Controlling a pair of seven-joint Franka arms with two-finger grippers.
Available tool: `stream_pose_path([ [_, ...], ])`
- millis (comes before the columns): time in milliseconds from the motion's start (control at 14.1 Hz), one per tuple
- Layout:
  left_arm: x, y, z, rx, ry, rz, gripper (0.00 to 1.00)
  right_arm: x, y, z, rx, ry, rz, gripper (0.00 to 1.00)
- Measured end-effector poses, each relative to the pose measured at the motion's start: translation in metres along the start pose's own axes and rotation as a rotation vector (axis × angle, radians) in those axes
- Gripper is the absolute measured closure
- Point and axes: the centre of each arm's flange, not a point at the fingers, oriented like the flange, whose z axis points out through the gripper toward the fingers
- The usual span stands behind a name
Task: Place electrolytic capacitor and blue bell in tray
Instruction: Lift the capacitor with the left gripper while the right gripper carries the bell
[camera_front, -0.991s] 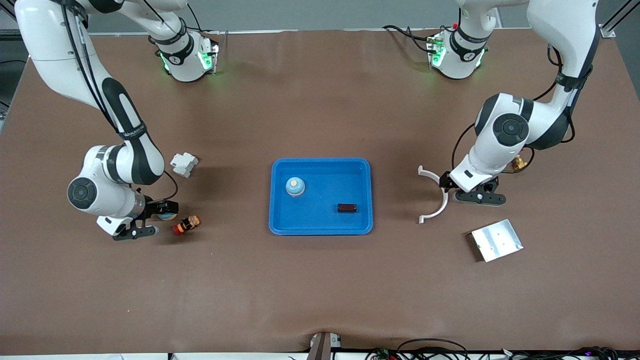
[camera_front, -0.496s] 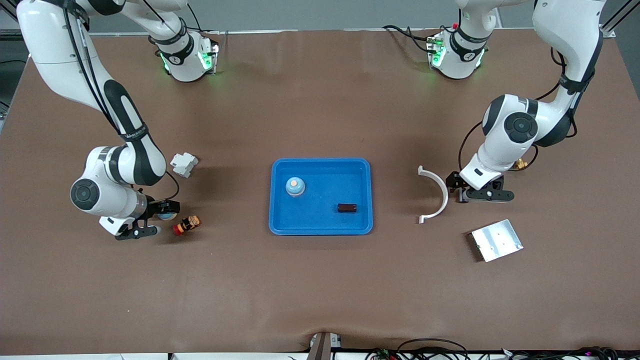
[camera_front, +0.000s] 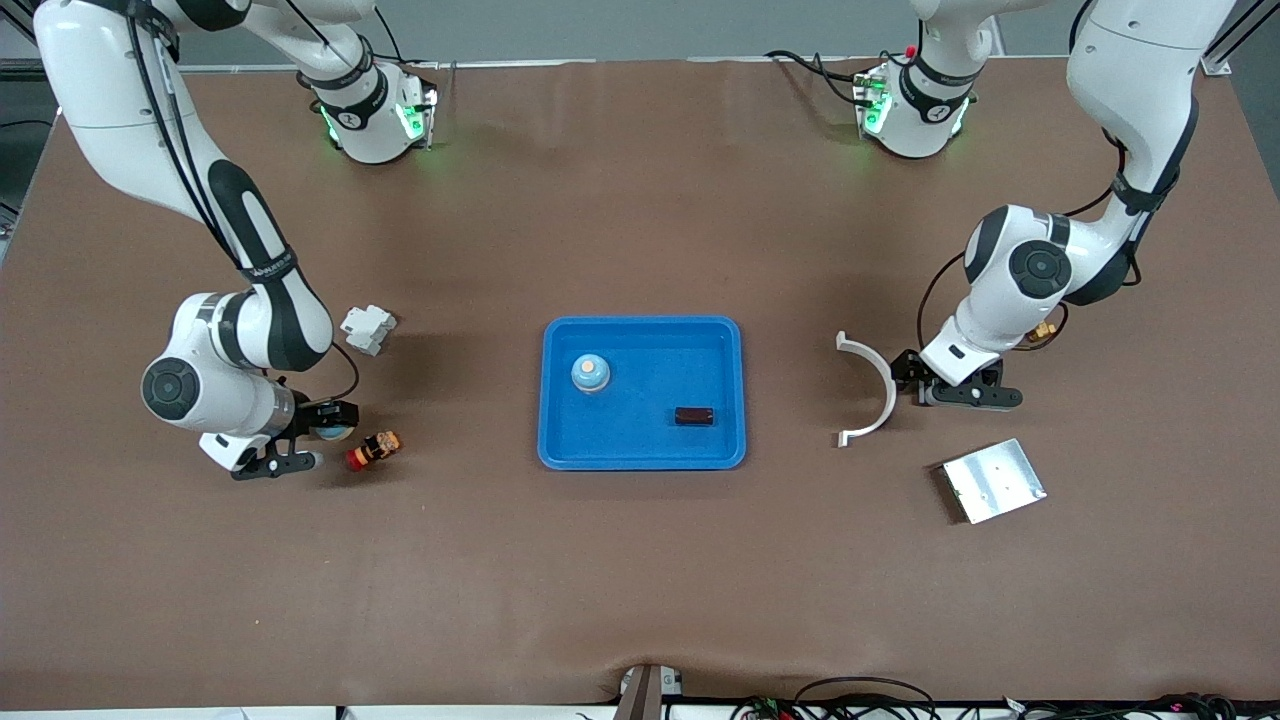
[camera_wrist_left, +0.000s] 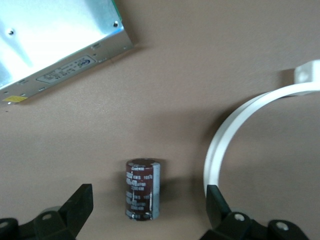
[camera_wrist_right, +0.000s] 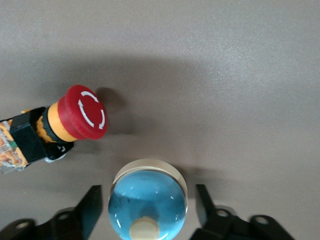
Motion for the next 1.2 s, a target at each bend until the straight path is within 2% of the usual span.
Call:
stream_pose_path([
  [71, -0.001, -0.005, 0.004, 0.002, 0.005, 0.005, 0.00, 0.000, 0.000, -0.001, 0.000, 0.001, -0.001, 0.33],
  [142, -0.002, -0.011, 0.007, 0.005, 0.008, 0.010, 0.00, 0.002, -0.002, -0.004, 0.000, 0.003, -0.003, 0.36],
  [354, -0.004, -0.022, 0.015, 0.006, 0.010, 0.011, 0.00, 0.005, -0.010, -0.012, 0.009, -0.049, -0.017, 0.36],
  [708, -0.005, -0.019, 0.018, 0.000, 0.008, 0.013, 0.00, 0.018, -0.018, -0.057, 0.022, -0.069, -0.019, 0.36],
  [850, -0.005, -0.017, 0.019, -0.002, 0.007, 0.007, 0.00, 0.027, -0.048, -0.083, 0.029, -0.093, 0.006, 0.36],
  [921, -0.005, -0.017, 0.019, -0.002, 0.006, 0.005, 0.06, 0.034, -0.073, -0.098, 0.025, -0.090, 0.020, 0.36],
  [991, -0.005, -0.017, 0.019, -0.002, 0.006, 0.001, 0.19, 0.039, -0.101, -0.110, 0.025, -0.079, 0.039, 0.36],
  [1204, -0.005, -0.016, 0.019, 0.000, 0.006, -0.013, 0.50, 0.040, -0.193, -0.120, 0.071, -0.063, 0.105, 0.36],
])
